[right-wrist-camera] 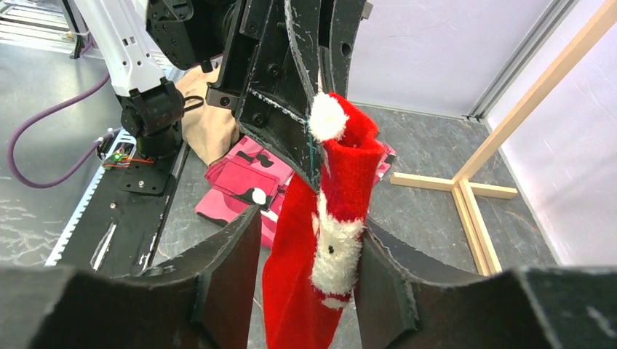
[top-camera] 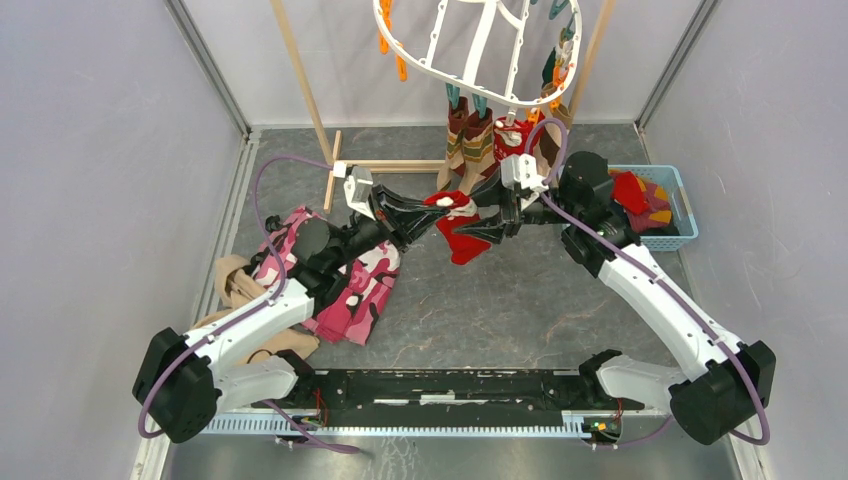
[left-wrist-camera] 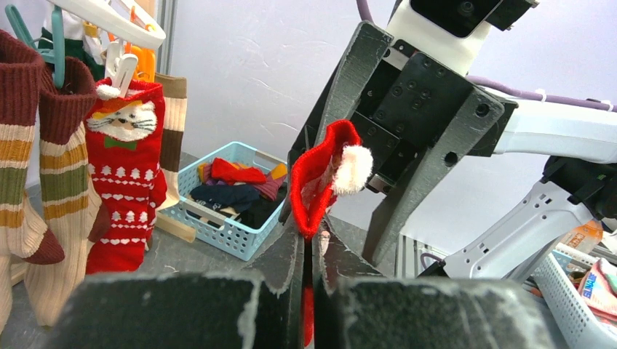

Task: Clip the socks to the hanger
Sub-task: Pick up the sock from the bin.

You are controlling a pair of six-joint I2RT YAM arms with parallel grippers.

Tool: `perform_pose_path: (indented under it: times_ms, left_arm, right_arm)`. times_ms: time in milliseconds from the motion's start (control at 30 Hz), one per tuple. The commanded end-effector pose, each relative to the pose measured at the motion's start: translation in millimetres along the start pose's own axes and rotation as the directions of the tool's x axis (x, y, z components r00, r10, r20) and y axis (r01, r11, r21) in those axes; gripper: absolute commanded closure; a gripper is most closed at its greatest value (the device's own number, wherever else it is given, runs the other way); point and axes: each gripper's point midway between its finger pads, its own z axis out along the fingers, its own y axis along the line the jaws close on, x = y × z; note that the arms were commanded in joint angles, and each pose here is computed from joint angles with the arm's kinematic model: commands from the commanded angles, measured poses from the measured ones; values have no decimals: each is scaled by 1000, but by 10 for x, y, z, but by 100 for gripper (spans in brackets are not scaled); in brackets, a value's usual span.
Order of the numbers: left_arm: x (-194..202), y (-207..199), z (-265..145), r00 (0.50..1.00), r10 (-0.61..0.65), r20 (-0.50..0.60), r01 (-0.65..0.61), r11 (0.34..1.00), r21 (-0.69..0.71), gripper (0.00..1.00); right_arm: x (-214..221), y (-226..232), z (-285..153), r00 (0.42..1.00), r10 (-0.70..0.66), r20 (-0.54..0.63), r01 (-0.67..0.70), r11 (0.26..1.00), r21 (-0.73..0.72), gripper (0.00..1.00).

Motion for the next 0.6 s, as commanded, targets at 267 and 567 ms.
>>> perform_pose_path:
  times_ms: [267, 567]
  left_arm:
    - [-321, -103, 88, 993, -90, 81, 87, 996, 35, 98]
    - [-350, -155, 107, 989, -120, 90, 114, 991, 72, 98]
  right_arm:
    - [-477, -95, 5, 995, 3, 99, -4, 1000, 18, 63]
    - [-417, -60, 5, 995, 16, 99, -16, 1000, -1, 92]
